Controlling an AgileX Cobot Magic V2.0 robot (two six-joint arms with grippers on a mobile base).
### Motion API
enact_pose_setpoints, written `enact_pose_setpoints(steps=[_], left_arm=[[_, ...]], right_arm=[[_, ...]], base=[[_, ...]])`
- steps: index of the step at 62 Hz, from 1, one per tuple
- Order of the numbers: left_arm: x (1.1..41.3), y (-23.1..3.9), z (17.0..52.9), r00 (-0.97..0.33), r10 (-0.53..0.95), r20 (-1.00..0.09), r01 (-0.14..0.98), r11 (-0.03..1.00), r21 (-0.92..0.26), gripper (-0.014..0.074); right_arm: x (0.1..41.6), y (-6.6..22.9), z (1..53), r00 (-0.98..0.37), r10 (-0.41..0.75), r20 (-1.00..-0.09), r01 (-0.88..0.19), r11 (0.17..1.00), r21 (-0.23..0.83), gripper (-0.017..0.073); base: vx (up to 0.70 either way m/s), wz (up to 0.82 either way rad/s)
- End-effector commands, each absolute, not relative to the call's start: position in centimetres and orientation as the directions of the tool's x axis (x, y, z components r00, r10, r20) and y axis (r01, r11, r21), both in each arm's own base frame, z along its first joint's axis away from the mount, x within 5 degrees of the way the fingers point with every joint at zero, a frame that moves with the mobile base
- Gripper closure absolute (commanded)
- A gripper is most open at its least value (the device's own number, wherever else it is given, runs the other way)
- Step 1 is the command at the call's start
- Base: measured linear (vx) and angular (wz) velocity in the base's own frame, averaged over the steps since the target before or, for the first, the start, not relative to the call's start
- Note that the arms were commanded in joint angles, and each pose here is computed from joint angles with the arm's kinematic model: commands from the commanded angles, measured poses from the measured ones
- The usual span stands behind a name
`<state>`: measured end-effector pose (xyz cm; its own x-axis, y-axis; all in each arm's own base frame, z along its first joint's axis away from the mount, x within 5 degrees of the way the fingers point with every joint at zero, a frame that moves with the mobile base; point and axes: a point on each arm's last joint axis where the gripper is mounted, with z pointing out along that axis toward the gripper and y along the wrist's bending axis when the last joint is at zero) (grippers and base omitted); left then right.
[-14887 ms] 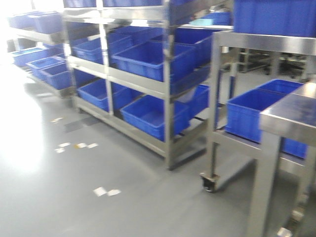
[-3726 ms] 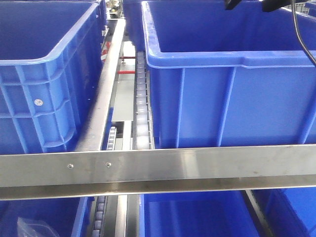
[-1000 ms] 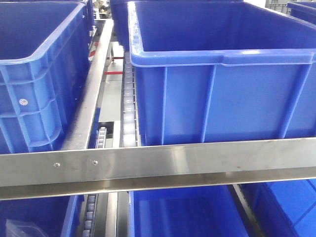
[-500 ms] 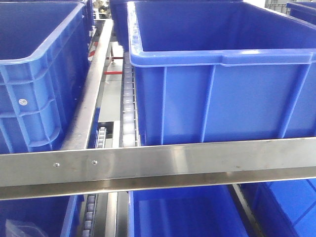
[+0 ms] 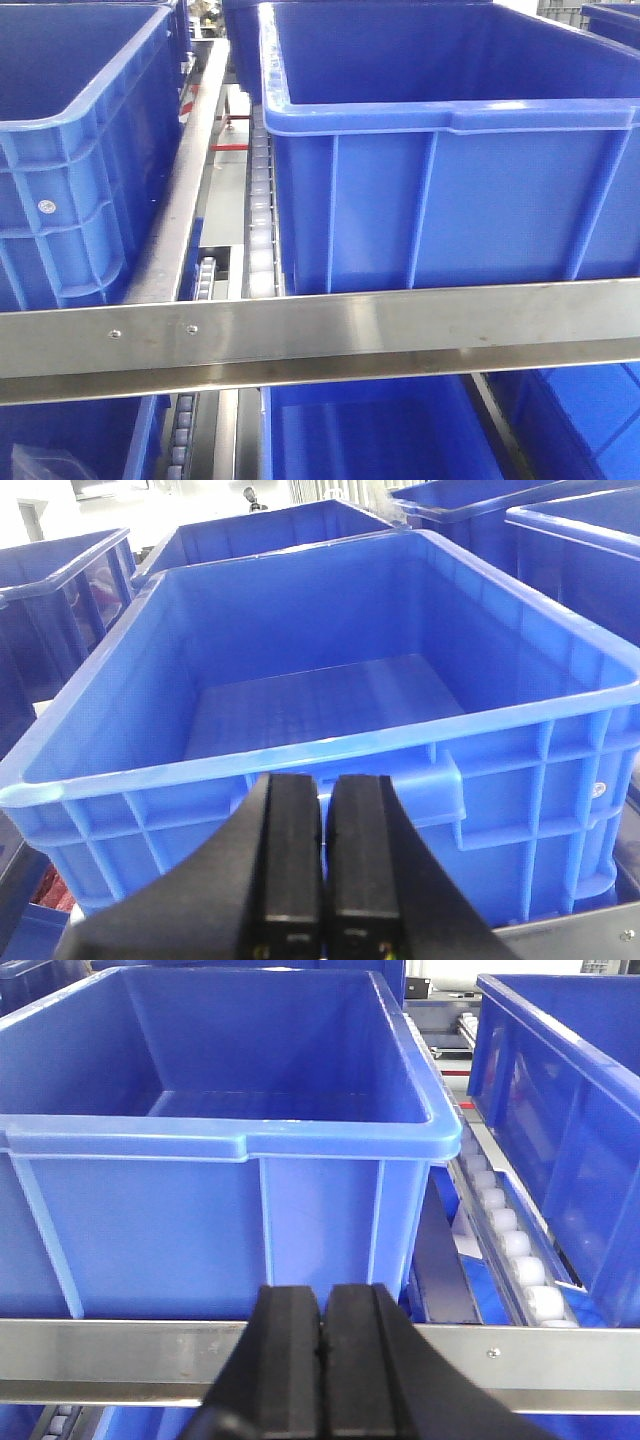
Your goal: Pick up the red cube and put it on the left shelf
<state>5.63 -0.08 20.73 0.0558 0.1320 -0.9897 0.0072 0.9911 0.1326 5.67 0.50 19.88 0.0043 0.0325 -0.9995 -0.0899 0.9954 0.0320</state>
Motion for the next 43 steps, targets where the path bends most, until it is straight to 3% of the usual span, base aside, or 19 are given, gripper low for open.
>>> enact_pose_setpoints(steps=[1, 43], left_arm=[[5.66, -0.11, 20.8, 0.124, 0.126, -0.984, 0.004, 0.992, 0.128, 0.0488], [5.66, -0.11, 20.8, 0.124, 0.126, -0.984, 0.004, 0.992, 0.128, 0.0488]], right_arm=[[5.34, 0.48, 21.5, 0.127, 0.033, -0.991, -0.091, 0.996, 0.021, 0.051], [5.36, 0.47, 21.38, 0.117, 0.002, -0.993, -0.087, 0.996, -0.008, 0.051]], base=[[0.0, 0.0], [0.0, 0.0]])
